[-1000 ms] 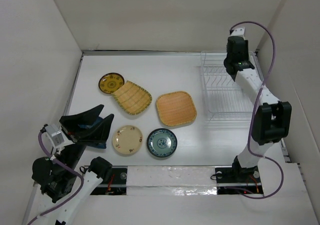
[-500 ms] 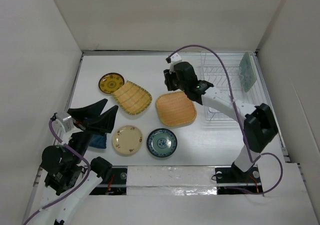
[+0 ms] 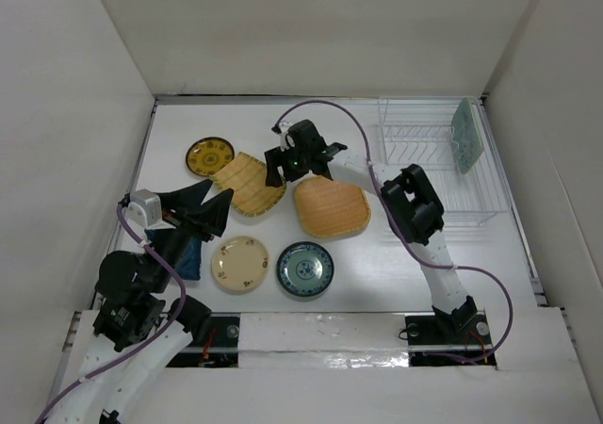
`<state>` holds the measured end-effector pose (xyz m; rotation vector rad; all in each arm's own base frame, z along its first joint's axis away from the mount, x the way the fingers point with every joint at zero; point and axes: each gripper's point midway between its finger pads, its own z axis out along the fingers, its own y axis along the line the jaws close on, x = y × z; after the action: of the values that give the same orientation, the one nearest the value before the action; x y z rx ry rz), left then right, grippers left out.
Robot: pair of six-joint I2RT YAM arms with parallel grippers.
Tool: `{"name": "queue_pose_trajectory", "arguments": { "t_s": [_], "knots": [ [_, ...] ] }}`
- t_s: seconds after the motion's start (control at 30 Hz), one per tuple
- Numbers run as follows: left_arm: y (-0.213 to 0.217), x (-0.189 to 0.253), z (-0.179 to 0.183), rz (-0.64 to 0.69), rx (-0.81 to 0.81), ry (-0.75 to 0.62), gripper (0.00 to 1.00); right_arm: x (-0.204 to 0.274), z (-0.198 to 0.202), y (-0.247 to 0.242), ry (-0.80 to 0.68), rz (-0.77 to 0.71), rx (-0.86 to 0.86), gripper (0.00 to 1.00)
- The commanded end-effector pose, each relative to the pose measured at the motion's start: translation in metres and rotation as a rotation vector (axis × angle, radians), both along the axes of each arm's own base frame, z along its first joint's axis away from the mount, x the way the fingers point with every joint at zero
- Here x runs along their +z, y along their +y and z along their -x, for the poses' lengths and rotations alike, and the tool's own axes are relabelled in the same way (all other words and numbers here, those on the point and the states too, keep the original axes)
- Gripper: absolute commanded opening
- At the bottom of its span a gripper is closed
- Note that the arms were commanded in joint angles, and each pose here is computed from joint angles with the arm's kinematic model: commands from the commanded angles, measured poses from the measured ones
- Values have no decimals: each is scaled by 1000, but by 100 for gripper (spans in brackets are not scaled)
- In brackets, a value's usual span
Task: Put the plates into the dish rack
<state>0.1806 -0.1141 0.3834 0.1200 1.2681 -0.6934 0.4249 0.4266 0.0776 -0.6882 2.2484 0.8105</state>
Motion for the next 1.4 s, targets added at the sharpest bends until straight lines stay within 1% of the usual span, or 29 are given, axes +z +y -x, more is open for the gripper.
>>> {"name": "queue_pose_trajectory", "arguments": {
  "t_s": [0.0,0.17,0.3,0.33,0.4,0.43,0.5,0.53,0.6,0.63,0.7,0.73,0.8,0.83,0.9,0.93,0.97,1.0,1.03,1.07,1.13,1.17,1.2,1.23,1.27,1.3,1.33,1.37],
  "knots": [
    [1,8,-1,4,11,-32,52,5,1,6,58,-29,30,78],
    [1,6,-3,-1,15,-25,52,-11,8,12,145,-61,59,77],
    [0,8,0,1,6,-34,52,-27,23,15,237,-84,91,72],
    [1,9,1,3,5,-38,52,-24,22,18,235,-107,82,66],
    [1,10,2,6,3,-44,52,-27,22,16,242,-107,62,58],
    [1,11,3,9,1,-46,52,-26,21,16,243,-113,46,51],
    [1,11,4,9,-1,-48,52,-21,16,11,235,-121,21,42],
    [1,12,4,10,-3,-51,52,-22,15,9,230,-115,2,35],
    [1,12,5,12,-6,-53,52,-15,13,6,213,-114,-15,26],
    [2,12,6,13,-6,-55,52,-17,13,3,211,-107,-32,18],
    [3,14,7,16,-6,-60,52,-6,12,0,189,-109,-42,12],
    [2,13,7,14,-6,-57,52,0,9,-1,169,-116,-57,5],
    [3,14,7,18,-7,-61,52,8,12,-3,156,-129,-60,1],
    [3,15,8,19,-7,-62,52,30,11,-1,122,-170,-60,0],
    [3,14,8,19,-7,-60,52,47,15,-1,103,-206,-50,0],
    [3,15,9,22,-7,-64,52,82,16,1,52,-269,-37,0],
    [3,15,9,22,-7,-64,52,99,14,-4,26,-299,-42,0],
    [2,15,9,19,-16,-65,52,104,15,-14,18,-309,-58,0],
    [0,16,12,15,-34,-73,53,128,8,-19,-40,-358,-77,0],
    [0,17,14,17,-36,-77,53,167,10,-33,-105,-405,-93,0],
    [1,21,18,25,-43,-93,53,187,-7,-73,-180,-410,-205,0],
    [4,25,22,32,-42,-108,53,222,-6,-95,-250,-438,-249,0],
    [6,27,24,34,-38,-114,53,232,-12,-115,-282,-441,-300,0],
    [8,30,27,42,-35,-125,53,234,-28,-151,-311,-431,-396,0],
    [12,34,33,53,-34,-145,53,242,-33,-172,-342,-430,-447,0],
    [16,37,36,61,-26,-158,53,262,-34,-196,-401,-433,-506,0],
    [19,40,41,70,-25,-174,54,264,-41,-220,-449,-389,-570,0],
    [23,44,49,86,-26,-201,54,262,-54,-262,-499,-326,-722,0]
  ]
}}
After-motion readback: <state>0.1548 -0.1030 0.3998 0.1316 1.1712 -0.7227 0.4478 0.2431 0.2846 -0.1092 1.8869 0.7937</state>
